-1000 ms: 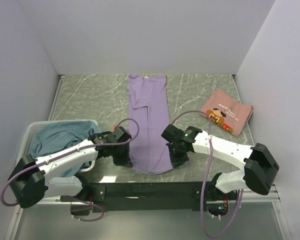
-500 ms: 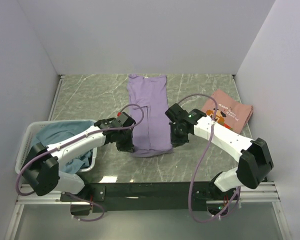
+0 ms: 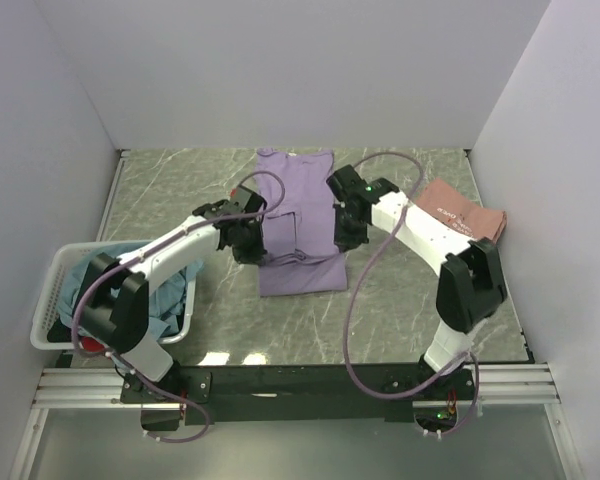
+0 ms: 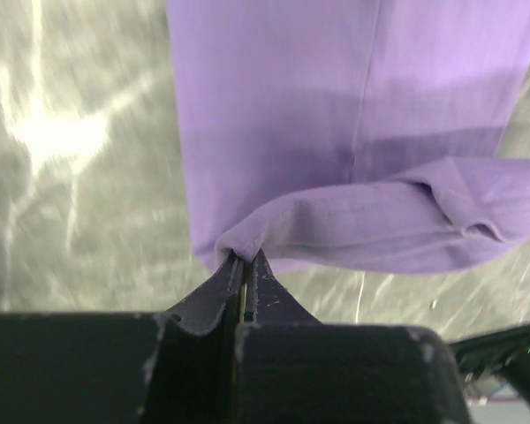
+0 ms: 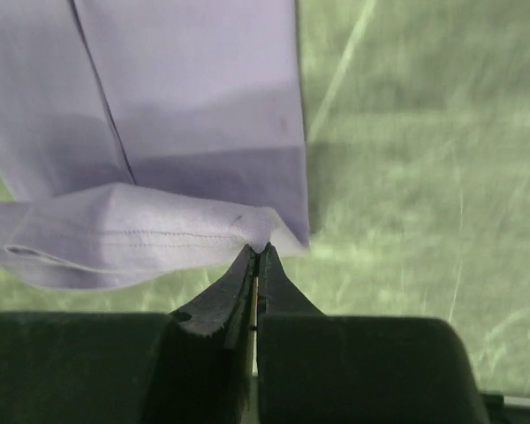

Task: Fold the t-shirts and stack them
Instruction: Fold the tshirt

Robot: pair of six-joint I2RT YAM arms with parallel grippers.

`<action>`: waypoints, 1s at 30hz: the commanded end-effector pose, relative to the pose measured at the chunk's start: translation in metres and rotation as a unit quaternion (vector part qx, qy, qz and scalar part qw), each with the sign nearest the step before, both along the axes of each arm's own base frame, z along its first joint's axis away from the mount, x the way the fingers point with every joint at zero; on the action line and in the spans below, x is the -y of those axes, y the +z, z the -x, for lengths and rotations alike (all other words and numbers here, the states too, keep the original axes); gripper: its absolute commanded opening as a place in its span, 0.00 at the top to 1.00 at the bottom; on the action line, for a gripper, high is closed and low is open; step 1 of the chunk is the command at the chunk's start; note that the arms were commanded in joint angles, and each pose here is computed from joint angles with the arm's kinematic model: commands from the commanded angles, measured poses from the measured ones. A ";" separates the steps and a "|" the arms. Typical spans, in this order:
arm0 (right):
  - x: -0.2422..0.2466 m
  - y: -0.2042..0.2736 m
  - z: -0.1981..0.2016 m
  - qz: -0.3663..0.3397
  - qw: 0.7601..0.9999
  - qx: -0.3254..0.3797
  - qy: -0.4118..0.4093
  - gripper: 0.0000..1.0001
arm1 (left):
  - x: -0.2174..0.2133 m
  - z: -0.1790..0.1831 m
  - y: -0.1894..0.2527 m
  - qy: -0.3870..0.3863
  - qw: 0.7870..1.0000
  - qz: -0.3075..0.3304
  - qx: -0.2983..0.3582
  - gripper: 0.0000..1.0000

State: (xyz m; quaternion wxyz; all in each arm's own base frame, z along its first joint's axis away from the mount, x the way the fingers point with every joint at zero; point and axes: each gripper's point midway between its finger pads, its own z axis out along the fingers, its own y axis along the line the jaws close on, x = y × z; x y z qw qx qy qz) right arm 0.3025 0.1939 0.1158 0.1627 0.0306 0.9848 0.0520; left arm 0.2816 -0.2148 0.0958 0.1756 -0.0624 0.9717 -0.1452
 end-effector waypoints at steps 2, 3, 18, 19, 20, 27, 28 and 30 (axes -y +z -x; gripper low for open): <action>0.001 0.017 -0.050 0.008 0.999 0.044 -0.002 1.00 | 0.000 -0.048 0.010 -0.006 0.999 0.004 0.041 1.00; -0.002 0.016 -0.061 0.012 0.999 0.047 0.001 1.00 | -0.001 -0.054 0.010 -0.004 0.999 0.004 0.043 1.00; -0.003 0.003 -0.147 0.011 0.998 0.053 -0.014 1.00 | -0.014 -0.147 0.000 0.013 0.998 0.028 0.061 1.00; -0.004 0.001 -0.149 0.011 0.999 0.051 -0.013 1.00 | -0.015 -0.150 -0.004 0.014 0.998 0.031 0.057 1.00; -0.004 -0.005 -0.151 0.011 0.999 0.047 -0.011 1.00 | -0.014 -0.153 -0.005 0.012 0.997 0.038 0.059 1.00; -0.007 -0.009 -0.159 0.007 0.999 0.046 -0.010 1.00 | -0.014 -0.173 -0.013 0.009 0.997 0.051 0.055 1.00; -0.006 -0.010 -0.159 0.007 0.999 0.045 -0.010 1.00 | -0.016 -0.176 -0.018 0.012 0.997 0.050 0.051 0.99; -0.006 -0.010 -0.160 0.002 0.999 0.044 -0.009 1.00 | -0.016 -0.182 -0.015 0.017 0.997 0.053 0.056 0.88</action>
